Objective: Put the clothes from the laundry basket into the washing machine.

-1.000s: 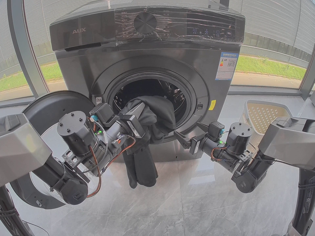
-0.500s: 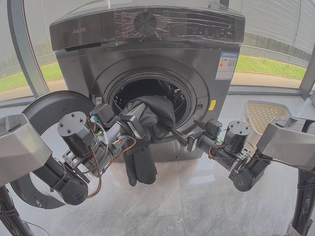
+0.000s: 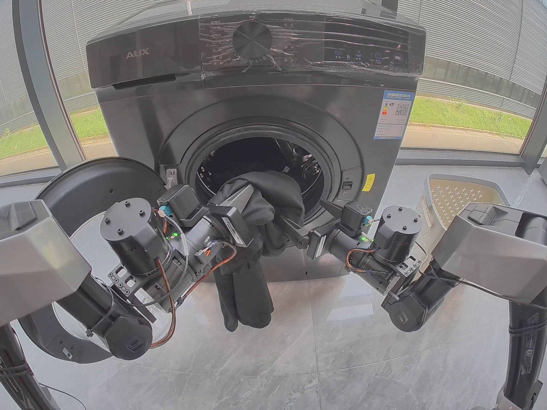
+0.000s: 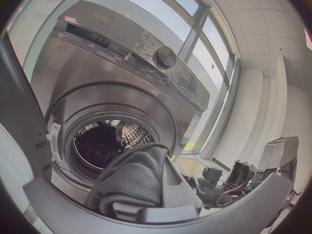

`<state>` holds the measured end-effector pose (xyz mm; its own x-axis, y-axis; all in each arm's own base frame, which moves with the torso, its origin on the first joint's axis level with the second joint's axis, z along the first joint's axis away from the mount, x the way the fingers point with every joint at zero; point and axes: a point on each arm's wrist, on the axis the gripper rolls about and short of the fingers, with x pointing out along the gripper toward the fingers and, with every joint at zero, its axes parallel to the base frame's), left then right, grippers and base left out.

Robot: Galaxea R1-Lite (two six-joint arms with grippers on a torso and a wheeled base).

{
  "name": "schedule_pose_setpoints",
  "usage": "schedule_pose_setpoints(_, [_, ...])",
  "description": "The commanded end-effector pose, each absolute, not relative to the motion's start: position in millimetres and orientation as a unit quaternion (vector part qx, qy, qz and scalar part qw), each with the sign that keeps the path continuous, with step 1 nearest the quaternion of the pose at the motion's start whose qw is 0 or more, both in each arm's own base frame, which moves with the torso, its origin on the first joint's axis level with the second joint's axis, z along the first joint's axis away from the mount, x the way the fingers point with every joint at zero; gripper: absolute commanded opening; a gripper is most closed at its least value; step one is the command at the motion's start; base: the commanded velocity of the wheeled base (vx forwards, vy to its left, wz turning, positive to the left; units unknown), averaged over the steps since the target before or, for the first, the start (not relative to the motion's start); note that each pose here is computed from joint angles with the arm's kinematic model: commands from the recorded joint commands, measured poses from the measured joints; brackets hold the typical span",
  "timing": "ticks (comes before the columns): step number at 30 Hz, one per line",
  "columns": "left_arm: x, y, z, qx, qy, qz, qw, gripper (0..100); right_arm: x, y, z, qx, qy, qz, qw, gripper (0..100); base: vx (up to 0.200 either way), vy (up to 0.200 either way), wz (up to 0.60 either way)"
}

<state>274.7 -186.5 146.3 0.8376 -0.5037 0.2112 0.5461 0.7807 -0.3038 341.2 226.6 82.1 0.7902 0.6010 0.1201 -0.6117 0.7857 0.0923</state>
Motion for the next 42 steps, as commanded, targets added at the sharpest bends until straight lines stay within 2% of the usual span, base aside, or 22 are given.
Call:
schedule_pose_setpoints(1, [273.4,-186.7,144.7,-0.178,-0.055,-0.281,0.942,0,340.9,233.5,82.4,0.065,-0.048,0.329,0.941,0,0.0,0.0,0.0])
schedule_pose_setpoints(12, [273.4,-184.9,141.4,-0.176,-0.049,-0.279,0.943,0,333.9,233.8,95.3,0.071,-0.06,0.332,0.939,0,0.0,0.0,0.0])
schedule_pose_setpoints(24, [271.7,-185.2,137.8,-0.173,-0.041,-0.283,0.943,0,304.8,220.6,121.4,0.074,-0.064,0.337,0.936,0,0.0,0.0,0.0])
schedule_pose_setpoints(25, [271.7,-185.2,137.8,-0.173,-0.041,-0.283,0.943,100,304.1,221.4,124.5,0.076,-0.069,0.339,0.935,0,0.0,0.0,0.0])
schedule_pose_setpoints(29, [272.0,-184.7,134.5,-0.17,-0.036,-0.28,0.944,100,304.3,223.7,133.7,0.081,-0.084,0.341,0.933,0,0.0,0.0,0.0])
schedule_pose_setpoints(32, [271.4,-183.7,132.0,-0.168,-0.031,-0.279,0.945,100,308.8,227.1,143.4,0.089,-0.102,0.319,0.938,0,0.0,0.0,0.0])
schedule_pose_setpoints(42, [270.9,-182.7,120.0,-0.159,-0.01,-0.275,0.948,100,312.1,229.1,149.8,0.095,-0.114,0.313,0.938,0,0.0,0.0,0.0])
